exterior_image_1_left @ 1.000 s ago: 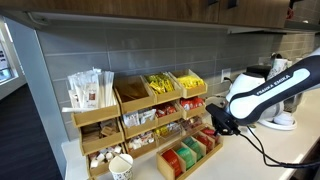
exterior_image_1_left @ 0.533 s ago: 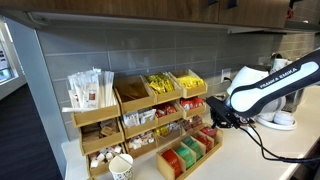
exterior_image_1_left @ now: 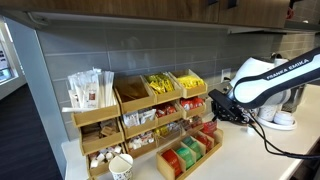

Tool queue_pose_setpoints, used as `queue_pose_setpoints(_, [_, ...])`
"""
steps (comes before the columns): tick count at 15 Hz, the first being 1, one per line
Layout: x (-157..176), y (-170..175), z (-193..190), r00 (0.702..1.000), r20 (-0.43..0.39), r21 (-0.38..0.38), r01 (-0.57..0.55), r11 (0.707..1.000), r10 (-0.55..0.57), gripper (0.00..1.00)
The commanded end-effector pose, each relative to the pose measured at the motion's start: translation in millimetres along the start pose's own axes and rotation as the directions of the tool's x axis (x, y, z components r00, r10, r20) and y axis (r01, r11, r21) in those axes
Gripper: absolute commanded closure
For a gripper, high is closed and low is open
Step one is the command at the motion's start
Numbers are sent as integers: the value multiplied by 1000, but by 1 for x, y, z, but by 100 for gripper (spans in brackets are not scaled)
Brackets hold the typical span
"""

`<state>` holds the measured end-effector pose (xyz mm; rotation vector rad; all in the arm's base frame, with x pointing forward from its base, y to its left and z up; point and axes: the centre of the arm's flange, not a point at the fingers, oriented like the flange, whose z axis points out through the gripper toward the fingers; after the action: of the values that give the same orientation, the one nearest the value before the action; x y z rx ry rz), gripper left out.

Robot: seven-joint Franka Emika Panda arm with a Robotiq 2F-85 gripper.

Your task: Remove a sachet from the far right rack of the stand alone snacks rack

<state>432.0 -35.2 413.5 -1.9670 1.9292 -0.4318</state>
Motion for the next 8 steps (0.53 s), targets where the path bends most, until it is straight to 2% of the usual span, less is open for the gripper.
queue_pose_setpoints(1, [1,7,3,999,24,-44,36,998,-35,100])
queue_pose_setpoints(4, [-2,12,13,998,26,-64,53,997,-52,100])
queue_pose_setpoints(8, [-5,11,23,998,35,-41,56,998,-55,100])
